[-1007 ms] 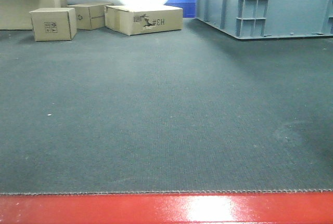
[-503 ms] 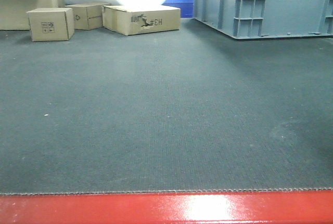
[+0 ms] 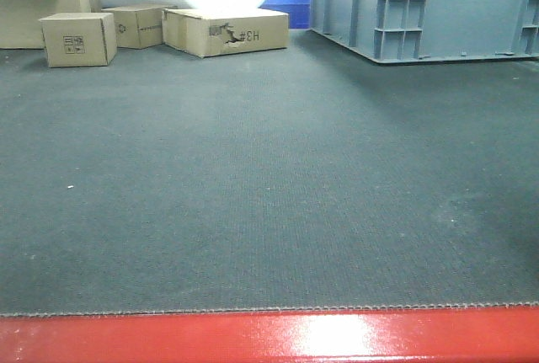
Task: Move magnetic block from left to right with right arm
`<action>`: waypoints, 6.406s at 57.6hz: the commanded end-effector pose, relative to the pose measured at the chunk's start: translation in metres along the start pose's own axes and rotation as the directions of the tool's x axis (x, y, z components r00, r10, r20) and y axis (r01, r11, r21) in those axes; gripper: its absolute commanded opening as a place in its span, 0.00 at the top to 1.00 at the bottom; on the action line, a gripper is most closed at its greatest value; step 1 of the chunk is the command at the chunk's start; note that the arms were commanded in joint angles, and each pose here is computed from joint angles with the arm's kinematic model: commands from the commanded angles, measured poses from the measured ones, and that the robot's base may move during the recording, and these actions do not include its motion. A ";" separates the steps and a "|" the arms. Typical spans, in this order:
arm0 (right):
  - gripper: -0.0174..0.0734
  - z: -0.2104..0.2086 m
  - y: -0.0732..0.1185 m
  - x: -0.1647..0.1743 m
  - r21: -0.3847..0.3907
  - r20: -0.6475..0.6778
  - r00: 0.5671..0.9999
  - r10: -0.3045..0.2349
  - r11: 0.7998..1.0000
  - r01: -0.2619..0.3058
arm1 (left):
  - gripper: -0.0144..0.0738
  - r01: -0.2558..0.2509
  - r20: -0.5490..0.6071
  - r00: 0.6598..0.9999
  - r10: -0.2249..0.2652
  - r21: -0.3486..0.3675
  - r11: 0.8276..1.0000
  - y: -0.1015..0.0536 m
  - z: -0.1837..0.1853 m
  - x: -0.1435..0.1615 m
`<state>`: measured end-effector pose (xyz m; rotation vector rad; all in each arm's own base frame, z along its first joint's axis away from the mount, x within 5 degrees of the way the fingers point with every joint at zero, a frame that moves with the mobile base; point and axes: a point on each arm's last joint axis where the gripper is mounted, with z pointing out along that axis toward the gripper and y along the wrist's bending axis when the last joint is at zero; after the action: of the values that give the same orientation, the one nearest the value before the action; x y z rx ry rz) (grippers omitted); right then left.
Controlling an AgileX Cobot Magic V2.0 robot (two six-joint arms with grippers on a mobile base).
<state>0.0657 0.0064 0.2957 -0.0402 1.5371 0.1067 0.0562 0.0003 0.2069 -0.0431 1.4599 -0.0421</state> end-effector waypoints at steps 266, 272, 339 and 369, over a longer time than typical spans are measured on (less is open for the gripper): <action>0.73 0.013 0.001 0.006 -0.019 0.038 0.999 0.034 0.999 -0.033 | 0.98 0.003 0.090 0.996 -0.003 0.000 1.000 0.000 -0.001 -0.006; 0.73 0.013 0.001 0.007 -0.019 0.045 0.998 0.034 0.999 -0.033 | 0.98 0.003 0.090 0.996 -0.003 0.000 1.000 0.000 -0.001 -0.006; 0.73 -0.015 -0.008 0.081 0.079 0.165 0.986 -0.020 0.997 0.007 | 0.98 0.003 0.090 0.996 -0.003 0.000 1.000 0.000 -0.001 -0.006; 0.73 -0.015 -0.008 0.081 0.079 0.165 0.986 -0.020 0.997 0.007 | 0.98 0.003 0.090 0.996 -0.003 0.000 1.000 0.000 -0.001 -0.006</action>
<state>0.0565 0.0009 0.2061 0.0266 1.4770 0.0571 0.0562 0.0003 0.2069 -0.0431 1.4599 -0.0421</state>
